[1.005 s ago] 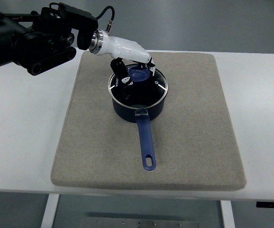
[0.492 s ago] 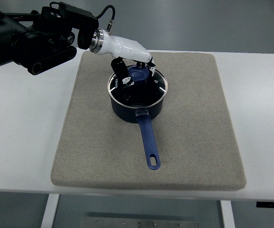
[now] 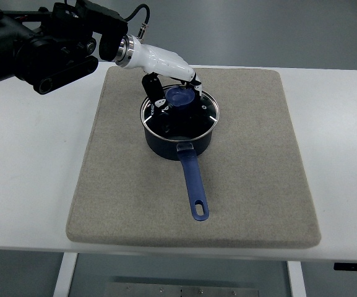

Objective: Open pot lid and place left with left hand
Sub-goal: 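Close the left hand fingers around the blue lid knob, then lift the glass lid off the pot with the left hand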

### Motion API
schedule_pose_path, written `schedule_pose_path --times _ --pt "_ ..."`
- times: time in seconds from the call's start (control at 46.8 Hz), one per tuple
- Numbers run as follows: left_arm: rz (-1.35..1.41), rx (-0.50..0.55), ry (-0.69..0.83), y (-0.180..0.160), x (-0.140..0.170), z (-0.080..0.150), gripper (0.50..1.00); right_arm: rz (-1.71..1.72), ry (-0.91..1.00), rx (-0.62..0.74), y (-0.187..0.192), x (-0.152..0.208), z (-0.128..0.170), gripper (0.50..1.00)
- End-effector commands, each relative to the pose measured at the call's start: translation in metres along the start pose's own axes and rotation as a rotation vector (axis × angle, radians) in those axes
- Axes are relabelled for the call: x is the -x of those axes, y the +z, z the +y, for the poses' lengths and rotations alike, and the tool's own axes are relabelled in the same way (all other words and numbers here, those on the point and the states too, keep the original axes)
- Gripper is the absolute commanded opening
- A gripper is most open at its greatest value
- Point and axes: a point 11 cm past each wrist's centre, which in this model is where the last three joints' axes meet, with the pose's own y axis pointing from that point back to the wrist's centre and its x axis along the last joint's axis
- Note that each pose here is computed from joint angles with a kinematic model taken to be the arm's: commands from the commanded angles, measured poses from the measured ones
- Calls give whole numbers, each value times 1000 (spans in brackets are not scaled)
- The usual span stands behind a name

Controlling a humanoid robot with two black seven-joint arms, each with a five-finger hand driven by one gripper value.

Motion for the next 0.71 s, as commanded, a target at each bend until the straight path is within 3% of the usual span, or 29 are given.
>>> schedule_pose_path --times 0.0,0.257,0.342,0.684 --pt "0 -5 0 -2 0 1 746 0 0 0 0 0 0 917" --pt "-2 -9 2 -3 0 2 583 1 0 0 0 0 0 917" --pt "-2 -10 3 -3 -1 2 500 0 0 0 0 0 0 917" --pt "-22 -23 29 -4 -17 11 500 0 0 0 0 0 0 917"
